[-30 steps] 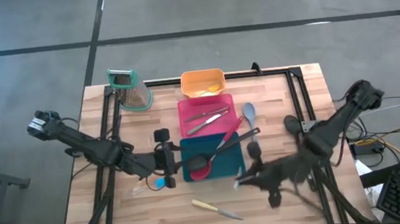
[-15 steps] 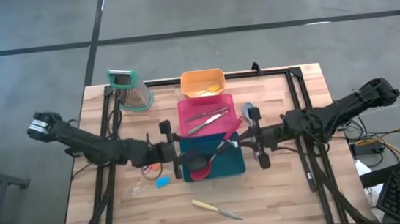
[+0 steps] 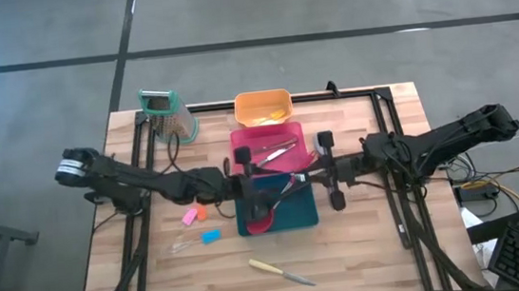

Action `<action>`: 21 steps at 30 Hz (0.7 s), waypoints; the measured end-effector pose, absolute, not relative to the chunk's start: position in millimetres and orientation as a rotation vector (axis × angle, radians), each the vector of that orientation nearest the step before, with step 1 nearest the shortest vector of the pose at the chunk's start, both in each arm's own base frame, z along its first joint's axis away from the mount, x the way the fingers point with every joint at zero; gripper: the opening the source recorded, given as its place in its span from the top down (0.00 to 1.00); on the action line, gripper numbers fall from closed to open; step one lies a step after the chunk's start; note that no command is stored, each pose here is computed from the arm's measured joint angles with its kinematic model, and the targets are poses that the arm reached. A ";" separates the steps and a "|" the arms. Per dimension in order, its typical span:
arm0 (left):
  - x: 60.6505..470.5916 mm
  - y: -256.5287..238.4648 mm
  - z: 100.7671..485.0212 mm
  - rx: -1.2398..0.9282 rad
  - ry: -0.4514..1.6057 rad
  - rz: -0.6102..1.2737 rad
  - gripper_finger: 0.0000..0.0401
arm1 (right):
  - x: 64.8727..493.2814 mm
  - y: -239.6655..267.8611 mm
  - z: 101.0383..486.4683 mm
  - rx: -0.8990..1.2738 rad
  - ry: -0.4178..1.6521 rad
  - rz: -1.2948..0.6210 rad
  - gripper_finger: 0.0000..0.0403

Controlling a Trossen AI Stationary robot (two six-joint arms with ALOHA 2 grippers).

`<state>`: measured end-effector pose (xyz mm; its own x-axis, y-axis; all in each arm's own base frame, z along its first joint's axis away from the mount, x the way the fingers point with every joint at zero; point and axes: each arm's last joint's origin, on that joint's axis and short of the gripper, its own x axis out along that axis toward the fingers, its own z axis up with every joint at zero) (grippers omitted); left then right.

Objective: Pick & Place Kitchen Items
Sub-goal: Put the green knife into the red bin

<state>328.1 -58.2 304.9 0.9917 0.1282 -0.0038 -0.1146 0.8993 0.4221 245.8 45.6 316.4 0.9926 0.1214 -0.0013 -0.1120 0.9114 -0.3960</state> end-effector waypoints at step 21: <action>360.3 -60.9 310.0 0.488 0.033 0.135 0.74 | 246.7 47.8 314.7 -0.403 -0.024 0.173 0.95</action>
<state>360.3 -60.9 310.0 0.9906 0.1369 0.0002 -0.1209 0.8744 0.4699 246.7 47.8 314.7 0.9850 0.1720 -0.0111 -0.1625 0.9053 -0.3924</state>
